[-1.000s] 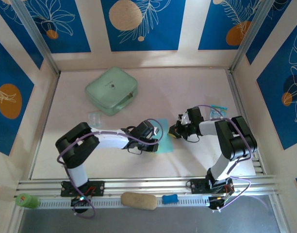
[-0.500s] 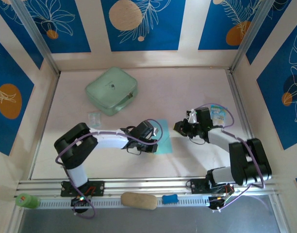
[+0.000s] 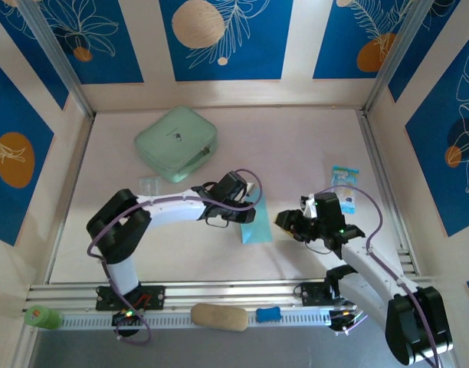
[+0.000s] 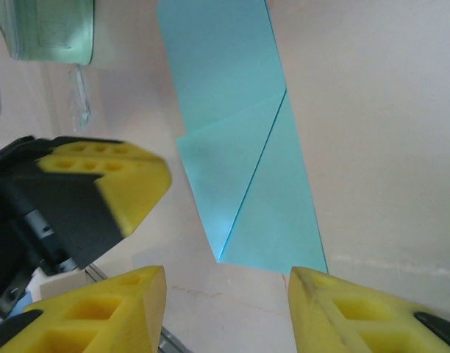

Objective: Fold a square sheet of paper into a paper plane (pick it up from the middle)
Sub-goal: Fold the triangle a second time at the center of the table, then turn over the paper at the center of the table.

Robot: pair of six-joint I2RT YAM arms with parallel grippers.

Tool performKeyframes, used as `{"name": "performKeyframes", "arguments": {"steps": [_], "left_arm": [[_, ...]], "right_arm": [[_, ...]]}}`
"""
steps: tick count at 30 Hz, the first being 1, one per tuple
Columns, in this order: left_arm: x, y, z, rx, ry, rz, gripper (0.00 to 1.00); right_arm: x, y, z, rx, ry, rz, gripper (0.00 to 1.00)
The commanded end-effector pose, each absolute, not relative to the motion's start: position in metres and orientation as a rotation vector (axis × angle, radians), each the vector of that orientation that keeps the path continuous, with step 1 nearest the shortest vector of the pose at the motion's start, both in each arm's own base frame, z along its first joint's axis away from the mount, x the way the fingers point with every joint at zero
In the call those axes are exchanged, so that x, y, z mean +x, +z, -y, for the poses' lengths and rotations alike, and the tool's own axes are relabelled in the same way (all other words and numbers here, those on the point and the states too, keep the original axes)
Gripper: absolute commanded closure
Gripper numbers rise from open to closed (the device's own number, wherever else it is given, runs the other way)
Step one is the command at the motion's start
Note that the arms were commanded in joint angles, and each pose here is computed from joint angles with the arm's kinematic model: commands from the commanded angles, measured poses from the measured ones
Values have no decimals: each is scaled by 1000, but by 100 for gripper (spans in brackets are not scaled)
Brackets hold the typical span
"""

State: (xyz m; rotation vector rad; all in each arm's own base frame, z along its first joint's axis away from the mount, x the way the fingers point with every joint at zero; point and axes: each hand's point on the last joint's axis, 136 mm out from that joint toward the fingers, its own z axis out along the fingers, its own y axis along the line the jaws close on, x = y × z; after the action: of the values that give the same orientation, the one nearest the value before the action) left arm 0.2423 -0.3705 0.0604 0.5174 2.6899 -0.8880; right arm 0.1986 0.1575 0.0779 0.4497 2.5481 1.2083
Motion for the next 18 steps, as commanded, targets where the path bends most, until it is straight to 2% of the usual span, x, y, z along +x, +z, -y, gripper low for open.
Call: {"name": "performKeyframes", "arguments": {"steps": [1,10,18], "left_arm": [[244,44,364,550,-827,-2736,91],[231,12,352,557,-785,-2828,95],[198,6,346,529,-913,-2869,96]], "right_arm": [[180,67,-159,506,1210,-2639,52],[174,56,-178,448,1155,-2779,52],[178,47,-184,461,1080,-2855,54]]}}
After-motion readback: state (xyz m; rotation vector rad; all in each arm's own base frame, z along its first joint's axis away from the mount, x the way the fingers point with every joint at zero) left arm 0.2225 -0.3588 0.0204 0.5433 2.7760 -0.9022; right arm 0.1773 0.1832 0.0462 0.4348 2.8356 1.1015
